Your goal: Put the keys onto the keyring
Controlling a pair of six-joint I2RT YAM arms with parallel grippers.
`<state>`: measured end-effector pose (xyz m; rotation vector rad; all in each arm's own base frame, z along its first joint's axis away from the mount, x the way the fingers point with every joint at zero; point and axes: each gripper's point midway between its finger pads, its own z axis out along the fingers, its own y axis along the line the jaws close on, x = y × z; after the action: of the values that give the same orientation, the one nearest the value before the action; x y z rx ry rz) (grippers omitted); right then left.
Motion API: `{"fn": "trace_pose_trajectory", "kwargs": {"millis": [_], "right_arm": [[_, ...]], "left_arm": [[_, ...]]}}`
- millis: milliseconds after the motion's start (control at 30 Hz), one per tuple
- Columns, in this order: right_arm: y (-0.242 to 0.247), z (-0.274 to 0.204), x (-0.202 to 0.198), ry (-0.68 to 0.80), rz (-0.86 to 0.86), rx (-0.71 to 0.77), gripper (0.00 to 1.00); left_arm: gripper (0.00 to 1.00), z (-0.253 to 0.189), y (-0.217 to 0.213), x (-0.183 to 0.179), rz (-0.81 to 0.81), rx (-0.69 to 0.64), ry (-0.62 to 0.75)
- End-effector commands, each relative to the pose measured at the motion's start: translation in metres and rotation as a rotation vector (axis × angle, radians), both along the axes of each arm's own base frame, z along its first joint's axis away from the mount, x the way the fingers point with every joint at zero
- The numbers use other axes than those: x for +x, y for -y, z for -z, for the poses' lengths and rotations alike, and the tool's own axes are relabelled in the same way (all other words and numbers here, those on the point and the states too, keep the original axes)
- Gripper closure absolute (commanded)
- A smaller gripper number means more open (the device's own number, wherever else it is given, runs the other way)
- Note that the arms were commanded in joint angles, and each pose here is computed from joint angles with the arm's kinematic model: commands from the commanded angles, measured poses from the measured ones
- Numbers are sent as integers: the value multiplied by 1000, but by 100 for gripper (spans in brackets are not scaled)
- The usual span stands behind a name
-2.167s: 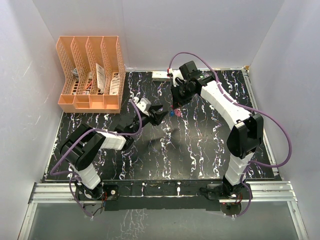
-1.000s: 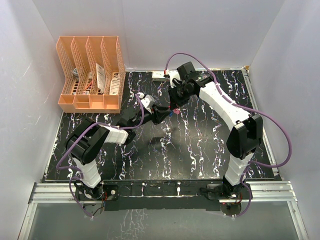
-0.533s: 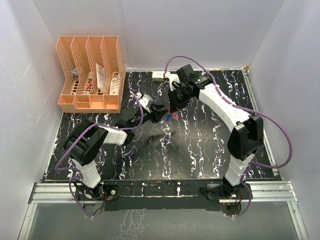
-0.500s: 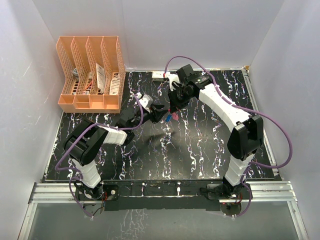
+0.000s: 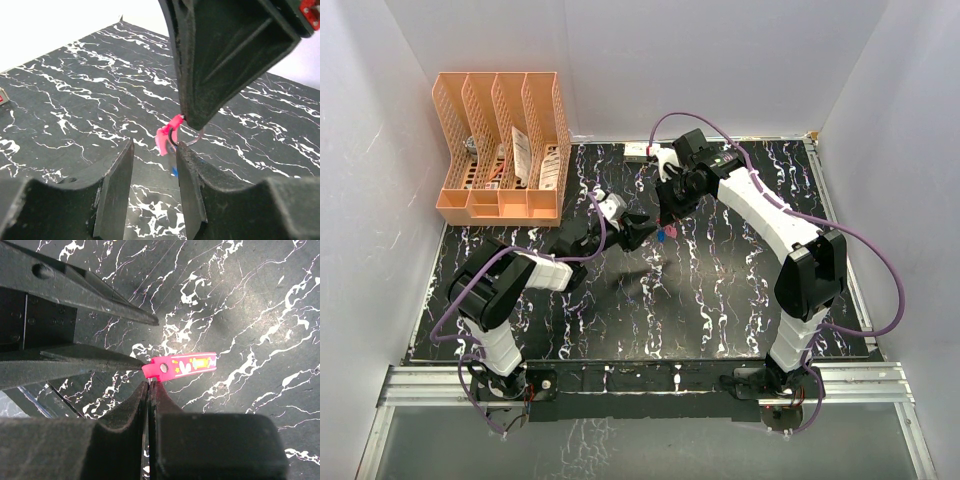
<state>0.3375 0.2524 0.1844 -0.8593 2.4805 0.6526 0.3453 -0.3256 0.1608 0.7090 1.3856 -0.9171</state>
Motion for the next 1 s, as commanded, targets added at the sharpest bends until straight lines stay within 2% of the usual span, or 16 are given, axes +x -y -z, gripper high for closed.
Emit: {"fn": "trace_pose_trajectory", "kwargs": {"millis": [0,567,967], "right_arm": [[-7,-30,8,97,-1,54,100],[-11,-30,5,87,-19,61,100],[-16,-33,3,92,-37,63,100]], "left_arm": [[61,-36,3,-17,68,-45,98],[58,-41,7,-11,68,-47,112],[62,-35,15,-10,108,-32,100]]}}
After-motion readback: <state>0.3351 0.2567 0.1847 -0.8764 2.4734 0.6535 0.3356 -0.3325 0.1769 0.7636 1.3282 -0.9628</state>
